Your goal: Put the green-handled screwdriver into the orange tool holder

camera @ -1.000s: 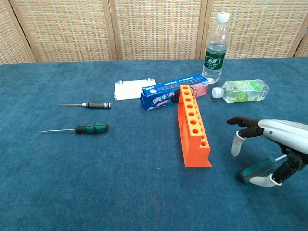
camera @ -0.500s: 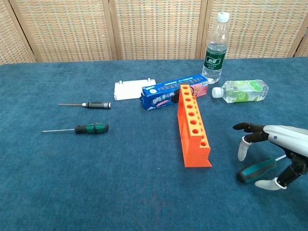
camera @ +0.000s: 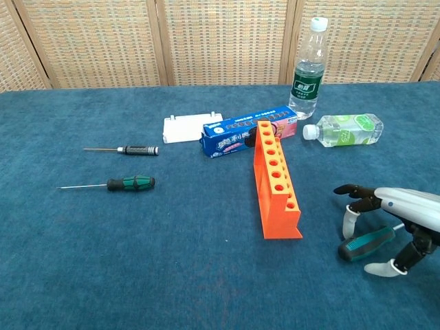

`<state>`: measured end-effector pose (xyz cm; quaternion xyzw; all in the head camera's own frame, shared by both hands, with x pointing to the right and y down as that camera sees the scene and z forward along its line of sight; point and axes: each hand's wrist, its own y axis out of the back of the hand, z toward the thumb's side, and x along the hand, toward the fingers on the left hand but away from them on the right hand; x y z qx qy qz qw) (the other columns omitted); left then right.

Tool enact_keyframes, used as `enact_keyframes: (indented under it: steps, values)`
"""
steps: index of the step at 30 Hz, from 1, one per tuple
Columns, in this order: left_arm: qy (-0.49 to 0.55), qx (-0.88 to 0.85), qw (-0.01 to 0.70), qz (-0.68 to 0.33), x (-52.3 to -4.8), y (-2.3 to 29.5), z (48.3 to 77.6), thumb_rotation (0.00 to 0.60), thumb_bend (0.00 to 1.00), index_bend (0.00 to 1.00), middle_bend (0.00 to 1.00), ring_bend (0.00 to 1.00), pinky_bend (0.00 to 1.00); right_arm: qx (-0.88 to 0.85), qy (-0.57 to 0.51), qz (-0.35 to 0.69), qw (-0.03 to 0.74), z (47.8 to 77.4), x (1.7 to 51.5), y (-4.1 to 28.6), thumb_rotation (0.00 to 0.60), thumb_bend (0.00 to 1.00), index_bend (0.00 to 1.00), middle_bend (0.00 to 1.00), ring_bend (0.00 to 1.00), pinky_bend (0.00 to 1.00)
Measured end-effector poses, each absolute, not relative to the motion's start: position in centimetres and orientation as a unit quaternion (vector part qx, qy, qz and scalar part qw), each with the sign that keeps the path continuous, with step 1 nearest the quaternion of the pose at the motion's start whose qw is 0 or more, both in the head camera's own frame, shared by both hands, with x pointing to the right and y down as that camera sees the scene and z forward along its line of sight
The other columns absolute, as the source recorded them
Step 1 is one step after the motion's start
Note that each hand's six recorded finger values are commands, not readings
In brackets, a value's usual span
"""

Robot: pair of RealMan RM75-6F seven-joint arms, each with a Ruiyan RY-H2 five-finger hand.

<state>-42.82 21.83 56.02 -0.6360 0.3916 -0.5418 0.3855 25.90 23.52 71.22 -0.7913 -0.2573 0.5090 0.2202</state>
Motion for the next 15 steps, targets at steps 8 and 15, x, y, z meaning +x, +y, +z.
enact_keyframes:
  steps: [8,15]
  values:
    - [0.391,-0.637,0.386,-0.540,-42.77,21.85,56.02,0.600,0.00,0.00,0.00,0.00,0.00,-0.792,-0.267,0.500,0.227,70.99,25.43,23.08,0.600,0.20,0.60,0.00,0.00,0.00]
    - [0.393,-0.637,0.386,-0.539,-42.80,21.83,55.91,0.600,0.00,0.00,0.00,0.00,0.00,-0.795,-0.271,0.491,0.232,70.35,24.96,22.70,0.600,0.20,0.64,0.01,0.00,0.00]
